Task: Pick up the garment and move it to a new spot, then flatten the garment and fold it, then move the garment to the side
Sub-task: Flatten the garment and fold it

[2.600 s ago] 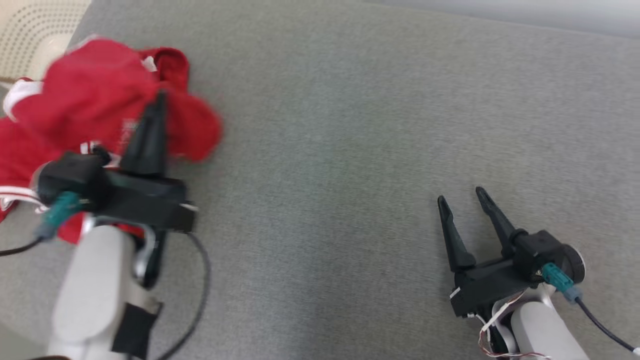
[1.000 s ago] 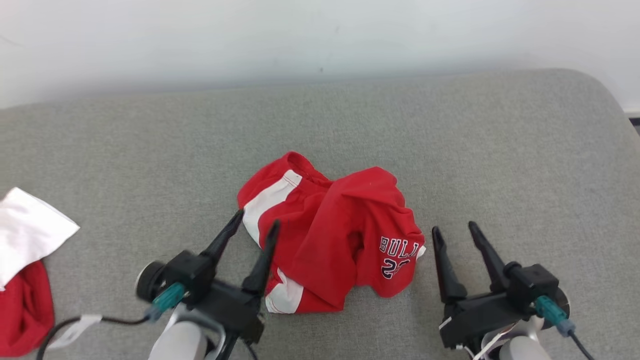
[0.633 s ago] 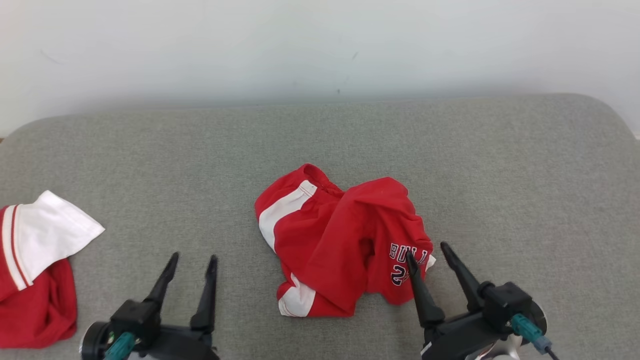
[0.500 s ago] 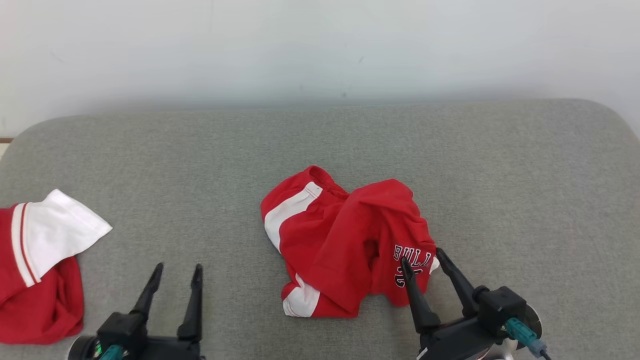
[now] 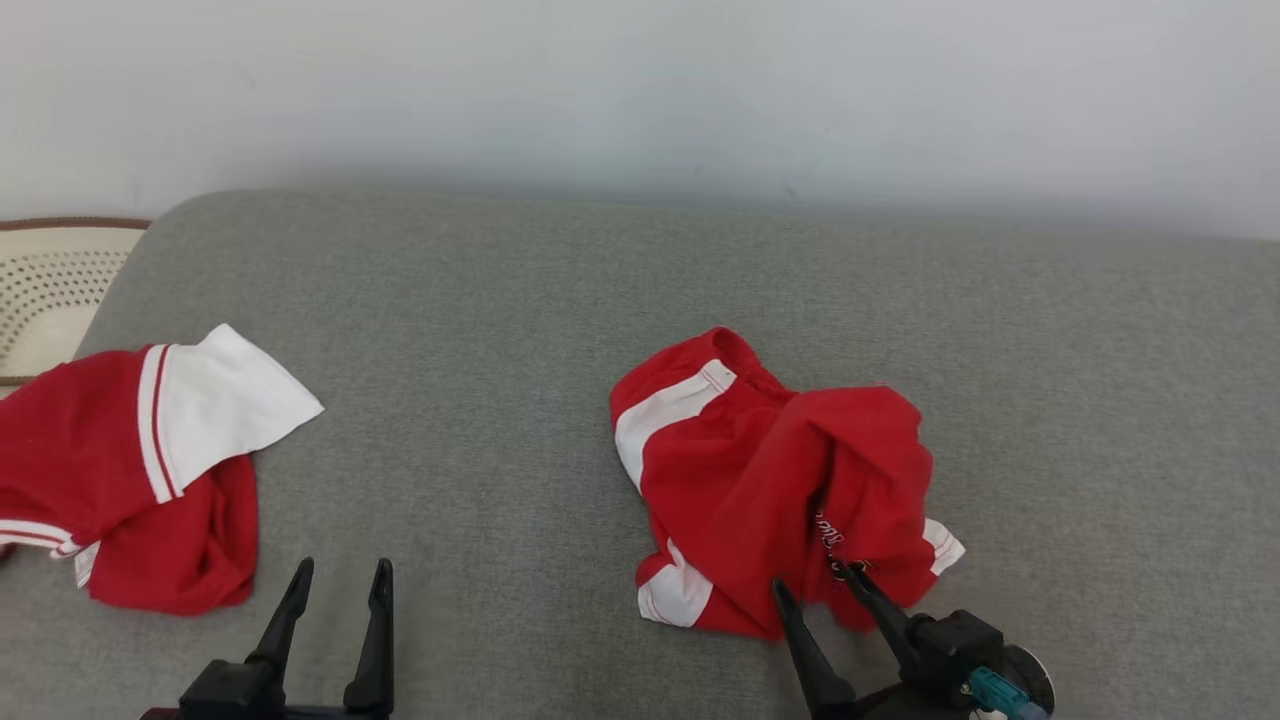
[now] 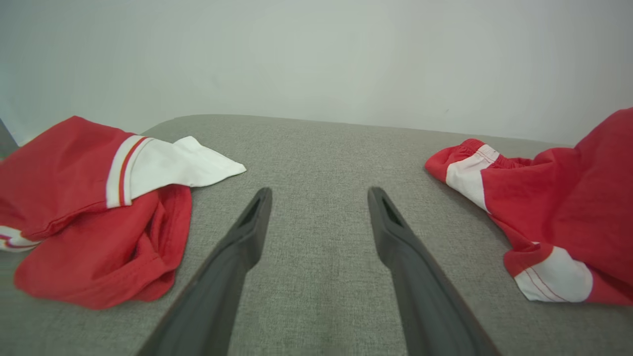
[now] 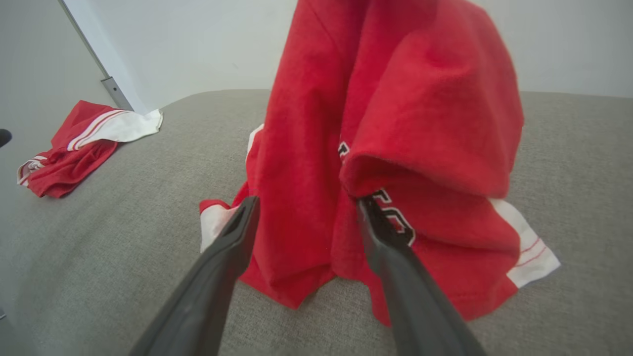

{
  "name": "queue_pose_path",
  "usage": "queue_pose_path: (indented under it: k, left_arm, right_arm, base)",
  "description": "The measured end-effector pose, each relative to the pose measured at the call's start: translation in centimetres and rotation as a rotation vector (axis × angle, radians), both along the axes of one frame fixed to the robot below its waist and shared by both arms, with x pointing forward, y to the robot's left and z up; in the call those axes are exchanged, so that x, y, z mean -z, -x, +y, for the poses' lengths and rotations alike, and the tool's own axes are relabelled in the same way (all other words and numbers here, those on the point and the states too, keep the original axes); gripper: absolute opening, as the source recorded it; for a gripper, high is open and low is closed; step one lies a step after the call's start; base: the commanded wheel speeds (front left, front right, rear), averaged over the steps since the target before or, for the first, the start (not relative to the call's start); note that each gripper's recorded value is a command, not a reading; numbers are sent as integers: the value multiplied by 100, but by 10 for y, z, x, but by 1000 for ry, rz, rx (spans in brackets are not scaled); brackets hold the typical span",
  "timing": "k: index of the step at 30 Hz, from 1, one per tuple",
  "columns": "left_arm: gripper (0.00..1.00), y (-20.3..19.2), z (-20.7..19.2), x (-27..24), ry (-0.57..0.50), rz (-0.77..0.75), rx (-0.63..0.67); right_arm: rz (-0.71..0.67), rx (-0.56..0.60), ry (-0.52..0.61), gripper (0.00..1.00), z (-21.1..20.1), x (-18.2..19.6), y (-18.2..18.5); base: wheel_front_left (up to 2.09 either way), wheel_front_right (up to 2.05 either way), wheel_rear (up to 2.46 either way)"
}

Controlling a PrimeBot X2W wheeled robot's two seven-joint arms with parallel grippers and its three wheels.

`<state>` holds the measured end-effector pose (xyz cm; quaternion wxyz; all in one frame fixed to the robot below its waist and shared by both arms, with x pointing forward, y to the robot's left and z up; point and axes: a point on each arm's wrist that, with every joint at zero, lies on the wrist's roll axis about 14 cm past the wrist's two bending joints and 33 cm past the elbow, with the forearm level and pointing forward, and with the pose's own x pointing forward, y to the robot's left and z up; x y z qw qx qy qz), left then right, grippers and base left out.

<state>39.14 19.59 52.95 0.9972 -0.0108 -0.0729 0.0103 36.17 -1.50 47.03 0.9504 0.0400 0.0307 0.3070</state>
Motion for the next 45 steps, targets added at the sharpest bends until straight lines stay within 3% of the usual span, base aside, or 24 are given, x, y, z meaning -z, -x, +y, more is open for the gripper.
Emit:
queue_pose_path:
  k: [11,13,18,23,29,33,34,35,36,40,45]
  left_arm:
    - [100,22,34,12,3,39,-96]
    - [100,24,37,13,4,45,-107]
    - [100,25,42,15,11,48,-126]
    - [100,17,29,17,41,51,-87]
    - [100,1,0,16,50,45,5]
    - [100,-10,-13,13,50,38,44]
    - [100,-11,-15,13,49,36,51]
    - [100,-12,-17,13,49,38,56]
    - [100,-13,-18,13,49,38,61]
    - [100,-17,-25,11,49,31,82]
    - [100,-23,-38,6,52,15,128]
  right_arm:
    - [99,-86,129,100,25,47,-18]
    - [106,-88,133,0,27,49,-24]
    - [-17,-36,33,0,26,1,-57]
    - [-100,125,9,0,-35,-28,-86]
    - [-131,266,70,0,-98,-36,-110]
    - [-60,321,148,0,-124,-10,-120]
    - [-25,342,166,13,-132,1,-121]
    - [9,368,181,52,-142,10,-121]
    - [30,383,200,100,-149,17,-121]
    - [-8,436,188,100,-161,1,-132]
    - [-45,489,141,100,-170,-11,-119]
  base:
    - [0,0,0]
    - [0,0,0]
    - [0,0,0]
    - [0,0,0]
    - [0,0,0]
    - [0,0,0]
    - [0,0,0]
    - [0,0,0]
    - [0,0,0]
    - [0,0,0]
    - [0,0,0]
